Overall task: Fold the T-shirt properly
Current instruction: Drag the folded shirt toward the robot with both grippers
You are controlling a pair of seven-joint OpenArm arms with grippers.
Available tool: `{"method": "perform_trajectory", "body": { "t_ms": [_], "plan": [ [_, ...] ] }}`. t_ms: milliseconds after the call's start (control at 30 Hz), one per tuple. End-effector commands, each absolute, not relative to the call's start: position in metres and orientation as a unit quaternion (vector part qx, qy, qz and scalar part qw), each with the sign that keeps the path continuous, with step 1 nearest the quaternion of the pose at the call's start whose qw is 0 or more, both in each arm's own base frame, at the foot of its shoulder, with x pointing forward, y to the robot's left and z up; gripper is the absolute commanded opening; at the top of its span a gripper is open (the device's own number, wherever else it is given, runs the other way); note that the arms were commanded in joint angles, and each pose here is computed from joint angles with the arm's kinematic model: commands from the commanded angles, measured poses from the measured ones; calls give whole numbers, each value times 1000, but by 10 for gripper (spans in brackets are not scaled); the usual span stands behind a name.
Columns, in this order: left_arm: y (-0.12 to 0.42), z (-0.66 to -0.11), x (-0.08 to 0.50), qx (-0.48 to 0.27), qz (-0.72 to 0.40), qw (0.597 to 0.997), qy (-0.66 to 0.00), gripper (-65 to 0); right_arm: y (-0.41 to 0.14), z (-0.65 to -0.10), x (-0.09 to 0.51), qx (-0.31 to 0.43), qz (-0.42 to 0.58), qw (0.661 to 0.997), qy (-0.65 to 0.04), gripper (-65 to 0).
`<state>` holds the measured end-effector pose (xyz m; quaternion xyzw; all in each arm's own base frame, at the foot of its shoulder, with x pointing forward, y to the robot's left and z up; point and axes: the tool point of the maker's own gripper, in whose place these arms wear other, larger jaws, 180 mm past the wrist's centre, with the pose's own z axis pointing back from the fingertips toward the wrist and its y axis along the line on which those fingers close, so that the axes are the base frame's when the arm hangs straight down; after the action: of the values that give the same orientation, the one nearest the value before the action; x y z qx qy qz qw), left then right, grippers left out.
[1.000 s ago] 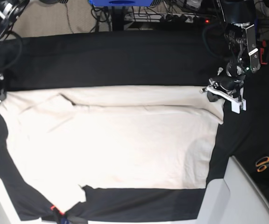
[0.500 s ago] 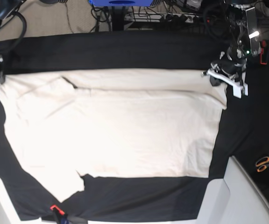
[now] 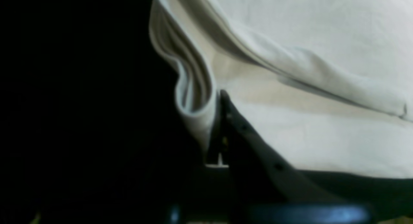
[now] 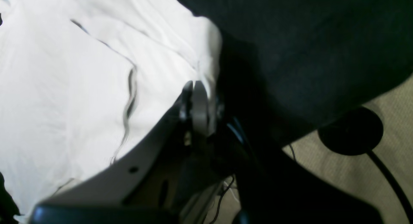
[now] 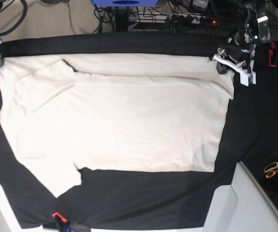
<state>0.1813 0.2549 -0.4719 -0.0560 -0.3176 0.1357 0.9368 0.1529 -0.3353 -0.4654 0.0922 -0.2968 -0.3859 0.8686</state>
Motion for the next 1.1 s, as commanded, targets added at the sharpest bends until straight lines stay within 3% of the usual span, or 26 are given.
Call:
{"method": "perform_trajectory", "body": {
  "t_ms": [0, 400, 1067],
  "plan": [
    [262, -467, 180, -46, 132, 935, -326, -650, -348, -453, 159, 82, -375, 865, -322, -648],
    [293, -466, 151, -14, 169, 934, -315, -650, -347, -458, 143, 76, -375, 871, -307, -648],
    [284, -474, 142, -21, 178, 936, -304, -650, -340, -464, 135, 79, -380, 873, -296, -645]
  ]
}}
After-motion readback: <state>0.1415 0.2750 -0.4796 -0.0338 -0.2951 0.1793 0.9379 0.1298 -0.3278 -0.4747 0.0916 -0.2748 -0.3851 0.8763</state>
